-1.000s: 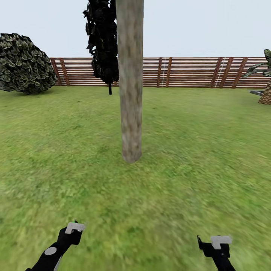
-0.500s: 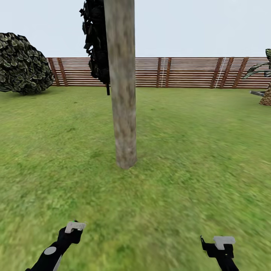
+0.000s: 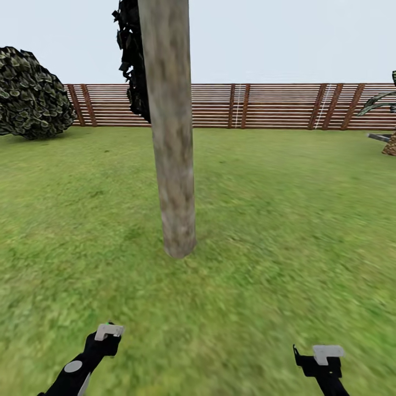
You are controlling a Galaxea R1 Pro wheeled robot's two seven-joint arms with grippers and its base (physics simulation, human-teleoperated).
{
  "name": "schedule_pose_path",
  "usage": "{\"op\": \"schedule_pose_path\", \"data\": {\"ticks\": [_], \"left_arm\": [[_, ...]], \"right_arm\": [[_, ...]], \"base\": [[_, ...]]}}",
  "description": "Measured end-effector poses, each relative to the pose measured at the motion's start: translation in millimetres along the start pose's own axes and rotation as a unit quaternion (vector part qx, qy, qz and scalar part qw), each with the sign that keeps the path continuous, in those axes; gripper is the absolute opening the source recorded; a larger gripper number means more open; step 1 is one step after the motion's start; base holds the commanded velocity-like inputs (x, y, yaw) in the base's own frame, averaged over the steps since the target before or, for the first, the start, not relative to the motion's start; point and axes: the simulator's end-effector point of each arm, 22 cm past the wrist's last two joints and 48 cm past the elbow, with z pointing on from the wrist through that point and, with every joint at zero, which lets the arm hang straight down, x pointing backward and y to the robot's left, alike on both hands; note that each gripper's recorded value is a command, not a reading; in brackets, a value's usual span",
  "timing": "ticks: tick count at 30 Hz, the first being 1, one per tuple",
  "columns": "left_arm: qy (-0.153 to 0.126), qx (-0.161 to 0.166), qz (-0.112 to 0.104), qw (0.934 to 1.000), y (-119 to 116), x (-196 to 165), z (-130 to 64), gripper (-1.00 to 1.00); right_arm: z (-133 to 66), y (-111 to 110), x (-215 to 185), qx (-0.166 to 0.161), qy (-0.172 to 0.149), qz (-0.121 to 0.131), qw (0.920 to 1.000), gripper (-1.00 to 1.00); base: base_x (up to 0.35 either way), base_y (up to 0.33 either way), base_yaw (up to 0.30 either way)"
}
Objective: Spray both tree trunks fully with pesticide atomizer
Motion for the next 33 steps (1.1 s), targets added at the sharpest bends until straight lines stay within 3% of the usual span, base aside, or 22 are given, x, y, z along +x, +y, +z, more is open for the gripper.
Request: {"op": "schedule_pose_path", "data": {"ticks": [17, 27, 33], "left_arm": [[-0.001, 0.000, 0.000, 1.0000, -0.3, -0.6, 0.1, -1.00], [0.001, 0.000, 0.000, 1.0000, -0.4, 0.9, 0.0, -1.00], [0.000, 0.001, 0.001, 1.0000, -0.7, 0.6, 0.0, -1.00]], "right_arm": [[-7.0, 11.6, 25.0, -0.008, 0.028, 0.007, 0.9996, 1.00], [-6.9, 11.0, 24.7, -0.007, 0.027, 0.007, 0.9996, 1.00], [-6.5, 9.2, 23.5, -0.006, 0.026, 0.008, 0.9996, 1.00]], "base": [[0.319, -0.080, -0.001], [0.301, -0.116, -0.261], [0.111, -0.001, -0.050]]}}
